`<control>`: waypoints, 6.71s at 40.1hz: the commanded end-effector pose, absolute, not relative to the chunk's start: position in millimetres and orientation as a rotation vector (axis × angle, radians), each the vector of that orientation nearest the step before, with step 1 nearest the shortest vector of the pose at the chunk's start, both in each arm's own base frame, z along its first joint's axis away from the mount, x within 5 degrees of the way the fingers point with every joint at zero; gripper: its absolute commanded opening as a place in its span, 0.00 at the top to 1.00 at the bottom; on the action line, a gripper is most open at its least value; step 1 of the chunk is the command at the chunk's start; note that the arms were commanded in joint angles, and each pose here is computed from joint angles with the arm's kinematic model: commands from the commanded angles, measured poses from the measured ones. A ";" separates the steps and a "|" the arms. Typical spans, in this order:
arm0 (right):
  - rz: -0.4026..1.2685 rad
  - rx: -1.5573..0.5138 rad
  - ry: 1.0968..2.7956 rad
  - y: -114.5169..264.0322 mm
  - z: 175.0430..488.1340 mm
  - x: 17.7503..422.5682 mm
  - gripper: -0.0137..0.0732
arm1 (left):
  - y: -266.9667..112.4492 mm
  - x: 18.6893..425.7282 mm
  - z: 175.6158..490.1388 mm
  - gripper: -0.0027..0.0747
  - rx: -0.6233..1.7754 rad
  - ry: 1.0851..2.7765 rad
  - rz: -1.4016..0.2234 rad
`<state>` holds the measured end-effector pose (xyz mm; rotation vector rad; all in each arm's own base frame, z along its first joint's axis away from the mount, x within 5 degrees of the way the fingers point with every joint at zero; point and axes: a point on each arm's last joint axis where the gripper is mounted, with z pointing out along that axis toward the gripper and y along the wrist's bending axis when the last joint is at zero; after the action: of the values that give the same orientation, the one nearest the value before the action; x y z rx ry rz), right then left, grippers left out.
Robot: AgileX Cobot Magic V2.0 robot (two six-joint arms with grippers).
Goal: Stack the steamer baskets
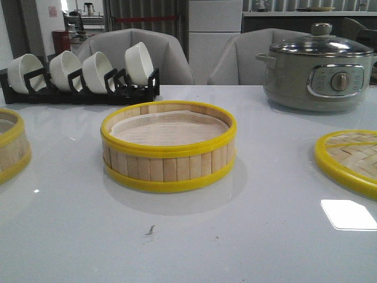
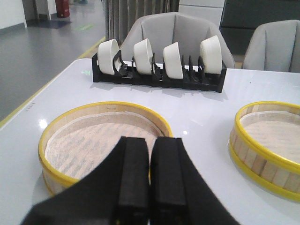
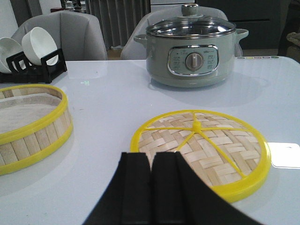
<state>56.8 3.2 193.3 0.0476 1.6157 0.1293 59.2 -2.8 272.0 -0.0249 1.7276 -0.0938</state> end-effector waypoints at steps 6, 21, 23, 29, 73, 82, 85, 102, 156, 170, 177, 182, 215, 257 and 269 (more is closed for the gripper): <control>0.129 0.041 1.491 2.9 207.7 54.3 0.82 | -2.2 86.4 406.5 0.86 0.028 1.785 -0.017; 0.129 0.041 1.491 2.9 207.7 54.3 0.82 | -5.1 137.1 441.9 0.86 0.025 1.926 0.014; 0.129 0.041 1.491 2.9 207.7 54.3 0.82 | -5.4 138.9 439.8 0.86 0.024 1.946 0.012; 0.129 0.041 1.491 2.9 207.7 54.3 0.82 | -5.6 139.8 436.0 0.86 0.024 1.981 0.011; 0.129 0.043 1.412 2.5 214.8 53.4 0.82 | -4.9 145.3 439.9 0.86 0.052 1.928 0.048; 0.194 0.038 1.372 4.4 241.9 49.6 0.82 | -5.1 145.1 439.4 0.86 0.051 1.934 0.044; 0.230 0.013 1.423 6.7 261.6 50.6 0.82 | -5.1 145.1 439.4 0.86 0.051 1.934 0.044; 0.242 -0.057 1.803 27.1 377.7 135.2 0.82 | -7.3 144.4 437.9 0.86 0.058 1.952 0.024; 0.171 -0.088 1.898 31.7 370.3 175.9 0.81 | -9.7 155.9 431.2 0.86 0.056 2.001 0.005; 0.135 -0.109 1.910 30.4 369.1 175.7 0.44 | -11.7 185.3 418.8 0.45 0.077 2.051 0.036; 0.135 -0.109 1.910 30.4 369.1 175.7 0.44 | -17.2 219.7 397.1 0.35 0.079 2.141 0.011; 0.135 -0.109 1.910 30.4 369.1 175.7 0.44 | -22.5 247.0 376.5 0.35 0.068 2.207 -0.029; 0.135 -0.109 1.911 30.4 369.0 175.7 0.44 | -54.6 367.7 187.2 0.35 0.137 2.602 -0.051; 0.134 -0.109 1.920 30.3 368.3 175.4 0.44 | -183.0 362.8 382.1 0.85 0.432 2.205 -0.304; 0.134 -0.109 1.920 30.3 368.3 175.4 0.44 | -258.5 324.6 383.1 0.85 0.649 2.173 -0.437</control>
<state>173.8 31.2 348.7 -0.1056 2.0356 0.1407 339.1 -247.2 351.6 0.6292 2.3079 -0.3792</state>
